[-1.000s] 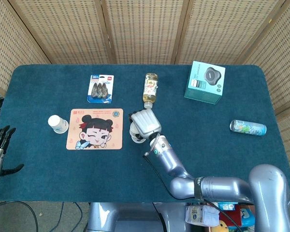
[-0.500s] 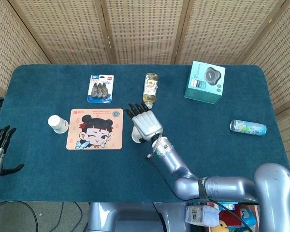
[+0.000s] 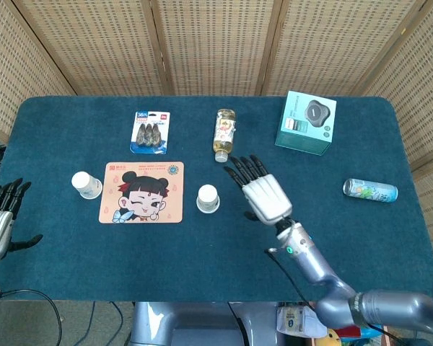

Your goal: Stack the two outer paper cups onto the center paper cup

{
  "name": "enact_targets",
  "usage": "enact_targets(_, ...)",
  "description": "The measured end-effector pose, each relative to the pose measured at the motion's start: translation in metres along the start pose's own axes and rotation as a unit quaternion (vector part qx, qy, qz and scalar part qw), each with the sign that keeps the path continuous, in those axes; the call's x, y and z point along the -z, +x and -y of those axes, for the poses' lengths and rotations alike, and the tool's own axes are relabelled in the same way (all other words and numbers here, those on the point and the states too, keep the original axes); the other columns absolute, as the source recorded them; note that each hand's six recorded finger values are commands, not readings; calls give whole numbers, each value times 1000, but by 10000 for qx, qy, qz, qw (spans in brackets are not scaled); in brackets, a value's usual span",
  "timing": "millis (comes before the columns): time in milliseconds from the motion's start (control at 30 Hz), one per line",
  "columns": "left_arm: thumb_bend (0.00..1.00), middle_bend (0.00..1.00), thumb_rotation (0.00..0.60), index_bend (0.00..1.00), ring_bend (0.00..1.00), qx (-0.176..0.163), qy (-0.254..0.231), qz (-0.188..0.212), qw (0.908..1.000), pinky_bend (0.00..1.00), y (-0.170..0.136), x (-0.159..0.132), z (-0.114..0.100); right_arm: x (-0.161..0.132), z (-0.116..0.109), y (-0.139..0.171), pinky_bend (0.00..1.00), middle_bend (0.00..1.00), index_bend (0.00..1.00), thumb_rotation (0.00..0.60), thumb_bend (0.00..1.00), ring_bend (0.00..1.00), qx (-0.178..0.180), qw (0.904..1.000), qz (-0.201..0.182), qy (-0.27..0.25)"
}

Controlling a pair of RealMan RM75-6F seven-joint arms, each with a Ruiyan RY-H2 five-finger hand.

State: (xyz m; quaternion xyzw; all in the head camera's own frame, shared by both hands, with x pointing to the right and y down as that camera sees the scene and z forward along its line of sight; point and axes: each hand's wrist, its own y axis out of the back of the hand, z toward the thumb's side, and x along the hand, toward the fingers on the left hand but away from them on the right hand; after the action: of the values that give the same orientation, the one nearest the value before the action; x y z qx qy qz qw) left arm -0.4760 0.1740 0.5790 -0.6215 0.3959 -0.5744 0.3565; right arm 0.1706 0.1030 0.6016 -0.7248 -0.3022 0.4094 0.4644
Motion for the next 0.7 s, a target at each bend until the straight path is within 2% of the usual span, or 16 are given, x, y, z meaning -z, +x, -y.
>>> enact_targets(167,51,0,600,0,0,6,98,199,9998,0,34,-4,-1,57,-3,84,0,0,76,600,0,0,603,9974,397,13)
enact_targets(300,52,0,600,0,0,153,239,311,9991,0,57,-6,4,86,-5,133,0,0,76,600,0,0,823,9948,605,31)
enact_targets(467,52,0,600,0,0,398,318,355,9981,5,77,-13,16,100,-7,160,0,0,76,600,0,0,918,9933,694,33)
enact_targets(633,51,0,600,0,1,581,432,252,9971,117,97,-13,29,107,-9,165,0,0,76,600,0,0,954,9926,756,3)
enact_targets(700,52,3,600,0,31,627,468,171,9968,169,105,-11,35,109,-11,165,0,0,76,600,0,0,985,9921,775,-29)
